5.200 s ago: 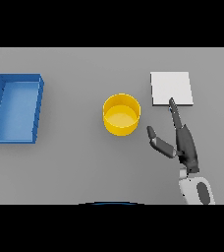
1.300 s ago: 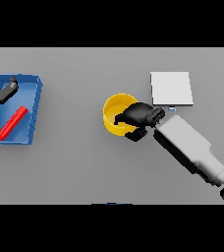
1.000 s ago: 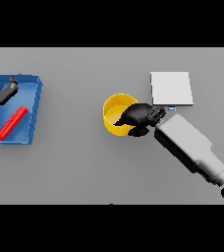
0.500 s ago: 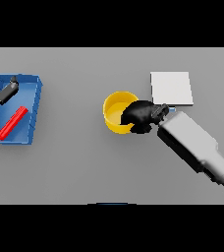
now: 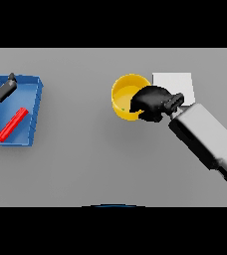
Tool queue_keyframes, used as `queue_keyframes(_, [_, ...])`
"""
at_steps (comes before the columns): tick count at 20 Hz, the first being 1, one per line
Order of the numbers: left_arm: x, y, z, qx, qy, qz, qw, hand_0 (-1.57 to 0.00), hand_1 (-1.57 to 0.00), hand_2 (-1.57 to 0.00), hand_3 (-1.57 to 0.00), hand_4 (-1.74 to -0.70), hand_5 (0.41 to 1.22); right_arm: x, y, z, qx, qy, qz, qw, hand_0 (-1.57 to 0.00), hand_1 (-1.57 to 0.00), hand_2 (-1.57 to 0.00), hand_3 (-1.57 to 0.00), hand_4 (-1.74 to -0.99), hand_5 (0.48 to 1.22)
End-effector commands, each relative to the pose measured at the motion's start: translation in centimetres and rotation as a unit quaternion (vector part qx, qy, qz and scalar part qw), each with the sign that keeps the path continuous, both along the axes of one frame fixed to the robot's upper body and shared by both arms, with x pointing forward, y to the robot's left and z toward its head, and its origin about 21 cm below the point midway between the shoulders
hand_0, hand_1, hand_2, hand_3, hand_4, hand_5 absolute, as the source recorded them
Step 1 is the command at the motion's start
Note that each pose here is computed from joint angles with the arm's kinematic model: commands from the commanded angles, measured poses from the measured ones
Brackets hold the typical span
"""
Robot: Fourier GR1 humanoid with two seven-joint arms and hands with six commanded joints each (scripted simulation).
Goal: Pick up the red beaker and tilt it to pour out 1 green nut into yellow bowl. Pick up the yellow bowl and place it on the metallic measuring scale.
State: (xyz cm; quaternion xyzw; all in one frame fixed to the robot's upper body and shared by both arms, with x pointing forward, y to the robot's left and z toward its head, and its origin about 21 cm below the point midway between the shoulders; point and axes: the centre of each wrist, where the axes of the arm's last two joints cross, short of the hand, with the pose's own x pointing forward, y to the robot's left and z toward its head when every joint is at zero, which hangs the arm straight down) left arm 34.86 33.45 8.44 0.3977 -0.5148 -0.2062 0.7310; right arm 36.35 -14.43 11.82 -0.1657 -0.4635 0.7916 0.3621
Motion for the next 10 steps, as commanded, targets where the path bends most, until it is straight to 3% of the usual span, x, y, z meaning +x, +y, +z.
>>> queue_keyframes(1, [0.0, 0.0, -0.1, -0.006, 0.000, 0.001, 1.000, 0.00, 0.00, 0.00, 0.00, -0.74, 0.697, 0.0, 0.0, 0.2, 0.005, -0.002, -0.003, 1.000, -1.57, -1.57, -1.43, -1.33, -1.740, 1.220])
queue_keyframes(2, [-0.1, 0.1, -0.4, -0.008, 0.003, 0.005, 1.000, 0.00, 0.00, 0.00, 0.00, -0.75, 0.697, 0.2, -0.1, 0.4, 0.012, -0.003, -0.006, 1.000, -1.57, -1.57, -1.44, -1.38, -1.740, 1.220])
queue_keyframes(5, [-0.1, 0.1, -0.3, -0.001, 0.007, 0.009, 1.000, 0.00, 0.00, 0.00, 0.00, -0.74, 0.704, 1.0, -1.1, 1.2, 0.011, -0.021, -0.042, 0.999, -1.57, -1.57, -1.48, -1.28, -1.741, 1.220])
queue_keyframes(10, [-0.2, -0.2, -0.1, -0.003, 0.006, 0.005, 1.000, 0.00, 0.00, 0.00, 0.00, -0.74, 0.708, 2.9, -5.6, 2.3, 0.017, -0.059, -0.098, 0.993, -1.57, -1.57, -1.54, -1.21, -1.741, 1.221])
